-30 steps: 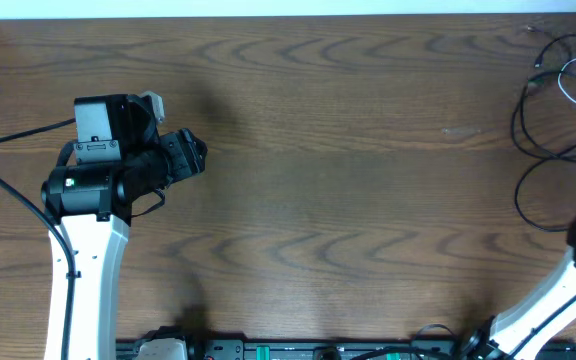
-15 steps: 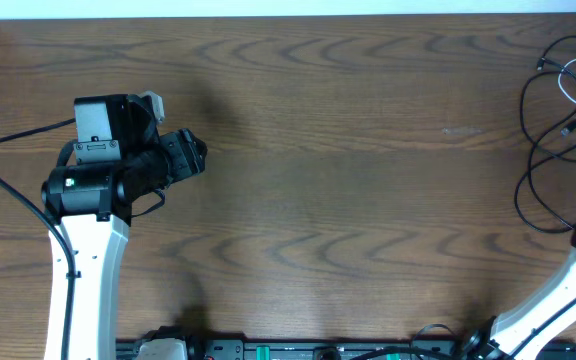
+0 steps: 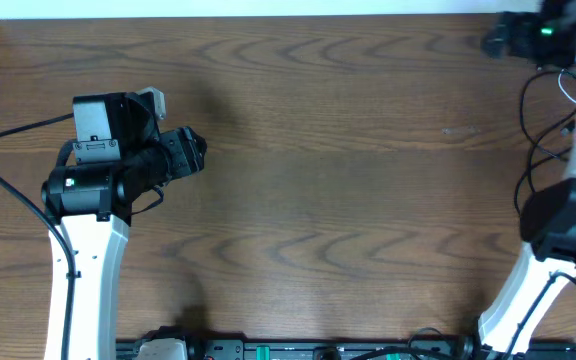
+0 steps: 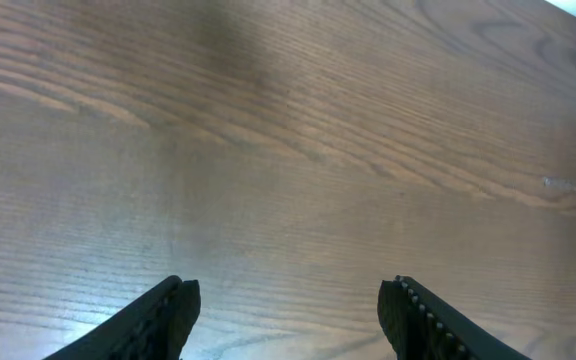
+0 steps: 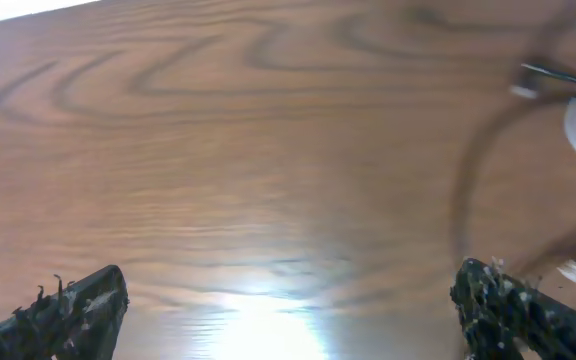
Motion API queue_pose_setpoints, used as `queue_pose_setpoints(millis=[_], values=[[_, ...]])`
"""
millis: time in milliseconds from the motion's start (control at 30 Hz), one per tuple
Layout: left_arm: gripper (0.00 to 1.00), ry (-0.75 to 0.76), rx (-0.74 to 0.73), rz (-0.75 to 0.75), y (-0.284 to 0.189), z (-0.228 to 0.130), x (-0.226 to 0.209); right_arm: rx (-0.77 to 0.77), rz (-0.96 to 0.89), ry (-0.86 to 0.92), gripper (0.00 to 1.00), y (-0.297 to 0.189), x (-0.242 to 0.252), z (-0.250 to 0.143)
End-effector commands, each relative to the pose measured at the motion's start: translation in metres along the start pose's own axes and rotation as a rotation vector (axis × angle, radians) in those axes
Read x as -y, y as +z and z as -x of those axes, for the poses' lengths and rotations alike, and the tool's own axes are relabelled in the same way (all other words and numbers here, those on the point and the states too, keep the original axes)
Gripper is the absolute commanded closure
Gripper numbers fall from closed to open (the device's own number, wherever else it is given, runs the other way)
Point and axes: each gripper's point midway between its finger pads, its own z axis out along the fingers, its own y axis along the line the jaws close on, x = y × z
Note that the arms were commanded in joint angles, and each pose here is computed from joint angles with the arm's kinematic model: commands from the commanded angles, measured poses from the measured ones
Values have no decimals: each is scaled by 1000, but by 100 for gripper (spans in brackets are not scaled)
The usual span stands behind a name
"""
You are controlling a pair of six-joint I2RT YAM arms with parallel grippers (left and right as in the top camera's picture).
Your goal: Untangle cables
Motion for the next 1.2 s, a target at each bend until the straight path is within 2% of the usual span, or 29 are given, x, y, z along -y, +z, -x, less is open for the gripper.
queue_pose_setpoints(millis=[0,300,533,567,600,767,1000,1167], values=[[36,39,28,5,-2,9,2,3,61,-79,1,2,-44,1],[37,67,134,-19,-14,29,10,-41,131,-182,1,12,-118,-15],[36,48,74,-5,-12,15,6,-18,125,-279,1,14,-160,-19],[2,44,61,-2,-11,12,5,-15,132,-288,1,12,-166,-20],[2,42,55,-1,-11,11,4,-14,134,-294,1,9,-170,-22],[2,42,55,0,-10,11,4,-11,112,-297,1,-34,-167,-31],[2,42,55,0,-10,11,4,99,86,-291,1,-119,-158,-35],[2,42,55,0,-10,11,4,188,97,-301,1,-161,-161,-35]])
